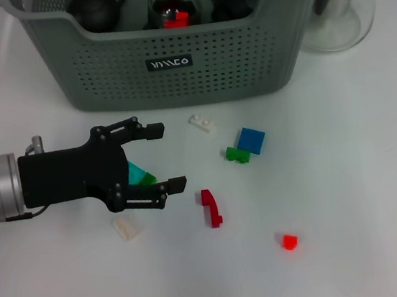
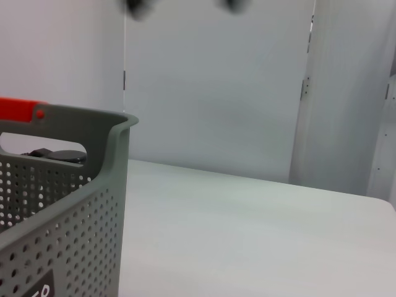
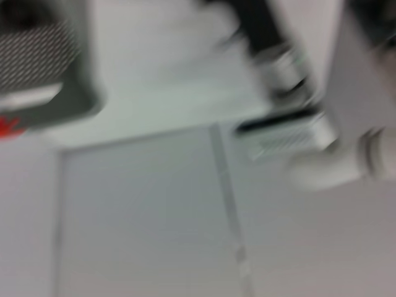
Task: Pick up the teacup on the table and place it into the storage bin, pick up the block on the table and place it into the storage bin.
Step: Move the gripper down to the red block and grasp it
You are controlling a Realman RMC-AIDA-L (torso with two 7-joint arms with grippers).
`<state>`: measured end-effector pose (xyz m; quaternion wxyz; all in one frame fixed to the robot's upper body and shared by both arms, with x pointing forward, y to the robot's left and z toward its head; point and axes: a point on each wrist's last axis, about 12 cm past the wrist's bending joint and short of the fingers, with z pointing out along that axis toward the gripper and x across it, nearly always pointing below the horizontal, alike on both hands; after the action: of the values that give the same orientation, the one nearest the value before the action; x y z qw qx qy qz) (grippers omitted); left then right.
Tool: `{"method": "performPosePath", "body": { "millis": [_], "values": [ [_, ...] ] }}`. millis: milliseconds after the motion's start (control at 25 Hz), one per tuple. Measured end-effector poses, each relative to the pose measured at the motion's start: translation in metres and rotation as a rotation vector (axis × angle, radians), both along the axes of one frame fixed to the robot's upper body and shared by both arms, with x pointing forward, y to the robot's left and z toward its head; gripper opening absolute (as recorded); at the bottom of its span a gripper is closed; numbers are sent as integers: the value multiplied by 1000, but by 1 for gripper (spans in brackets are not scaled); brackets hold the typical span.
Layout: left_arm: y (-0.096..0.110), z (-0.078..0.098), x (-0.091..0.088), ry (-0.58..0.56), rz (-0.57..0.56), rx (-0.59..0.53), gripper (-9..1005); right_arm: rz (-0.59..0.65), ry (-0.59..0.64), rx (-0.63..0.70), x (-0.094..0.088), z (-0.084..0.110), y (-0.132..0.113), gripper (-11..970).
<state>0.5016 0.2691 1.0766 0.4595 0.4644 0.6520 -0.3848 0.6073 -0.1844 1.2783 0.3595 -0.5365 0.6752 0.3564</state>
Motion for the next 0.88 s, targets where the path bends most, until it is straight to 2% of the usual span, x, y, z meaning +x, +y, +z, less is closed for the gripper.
{"method": "performPosePath", "body": {
  "millis": [200, 360, 440, 480, 560, 680, 880],
  "values": [
    [0, 0, -1, 1, 1, 0, 865, 98, 126, -143, -22, -26, -21, 797],
    [0, 0, 1, -1, 3, 3, 864, 115, 231, -323, -30, -53, -19, 794],
    [-1, 0, 2, -2, 5, 2, 864, 130, 274, -453, -33, -70, -7, 792],
    [-1, 0, 2, -2, 8, -2, 863, 154, 280, -548, -35, -81, 9, 791],
    [-1, 0, 2, -2, 7, -3, 863, 173, 277, -586, -37, -86, 18, 791],
    [-3, 1, 3, -3, 6, -5, 862, 245, 258, -706, -42, -103, 53, 791],
    [-4, 0, 4, -2, 13, -6, 861, 288, 213, -797, -50, -119, 74, 791]
  ]
}}
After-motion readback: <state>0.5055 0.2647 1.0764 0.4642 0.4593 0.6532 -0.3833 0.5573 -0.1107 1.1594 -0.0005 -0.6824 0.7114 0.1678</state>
